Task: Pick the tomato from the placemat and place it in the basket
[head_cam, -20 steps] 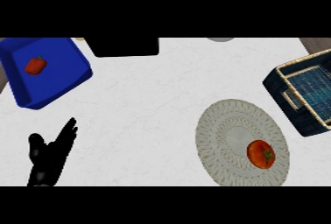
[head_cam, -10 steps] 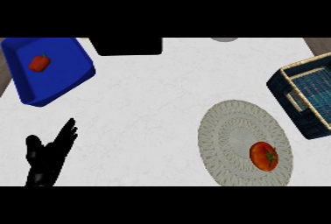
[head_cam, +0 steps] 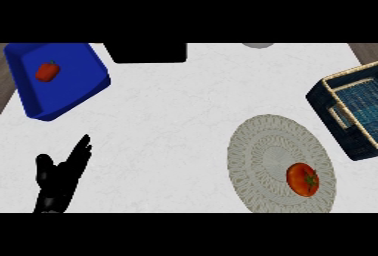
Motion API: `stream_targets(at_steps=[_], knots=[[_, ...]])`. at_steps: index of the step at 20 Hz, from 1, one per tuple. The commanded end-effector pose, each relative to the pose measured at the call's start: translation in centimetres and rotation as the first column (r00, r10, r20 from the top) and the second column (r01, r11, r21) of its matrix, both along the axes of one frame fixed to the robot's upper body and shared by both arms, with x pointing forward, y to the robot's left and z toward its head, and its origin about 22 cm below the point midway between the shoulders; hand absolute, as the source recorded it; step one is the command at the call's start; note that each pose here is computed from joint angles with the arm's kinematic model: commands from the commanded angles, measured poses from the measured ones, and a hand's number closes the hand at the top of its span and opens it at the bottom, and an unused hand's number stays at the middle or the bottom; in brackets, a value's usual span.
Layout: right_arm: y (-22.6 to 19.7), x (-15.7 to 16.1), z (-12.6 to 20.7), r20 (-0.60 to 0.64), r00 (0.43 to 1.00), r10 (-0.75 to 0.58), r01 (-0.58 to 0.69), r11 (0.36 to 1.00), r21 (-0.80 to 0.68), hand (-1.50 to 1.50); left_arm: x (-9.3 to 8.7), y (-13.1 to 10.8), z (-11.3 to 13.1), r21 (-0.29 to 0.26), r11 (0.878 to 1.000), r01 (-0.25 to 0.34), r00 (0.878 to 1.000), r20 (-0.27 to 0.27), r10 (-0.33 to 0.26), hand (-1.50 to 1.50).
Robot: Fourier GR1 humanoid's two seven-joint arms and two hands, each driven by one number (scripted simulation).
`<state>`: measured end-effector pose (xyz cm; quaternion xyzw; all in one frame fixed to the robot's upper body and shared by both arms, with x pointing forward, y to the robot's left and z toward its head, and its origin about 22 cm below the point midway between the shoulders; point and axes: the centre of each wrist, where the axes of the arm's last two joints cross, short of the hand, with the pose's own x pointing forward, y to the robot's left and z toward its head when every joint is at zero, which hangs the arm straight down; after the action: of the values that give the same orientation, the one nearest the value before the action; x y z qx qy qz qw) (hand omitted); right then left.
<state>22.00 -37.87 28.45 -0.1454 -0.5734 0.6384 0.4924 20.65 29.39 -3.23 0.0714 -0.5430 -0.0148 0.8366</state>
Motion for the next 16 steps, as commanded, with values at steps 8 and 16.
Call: stream_targets(at_steps=[8,16], knots=[[3.1,-1.2,-8.7,-0.006,1.0,-0.001,0.002,0.999,0.049,-1.5,-1.1,-1.0,-2.4,-0.013,1.0,-0.01,0.99,-0.139,0.008,0.0],[3.0,0.2,-13.0,-0.025,1.0,-0.013,0.012,0.999,-0.036,-1.5,-0.3,0.5,-2.7,0.002,1.0,0.001,0.99,-0.138,0.0,0.0]])
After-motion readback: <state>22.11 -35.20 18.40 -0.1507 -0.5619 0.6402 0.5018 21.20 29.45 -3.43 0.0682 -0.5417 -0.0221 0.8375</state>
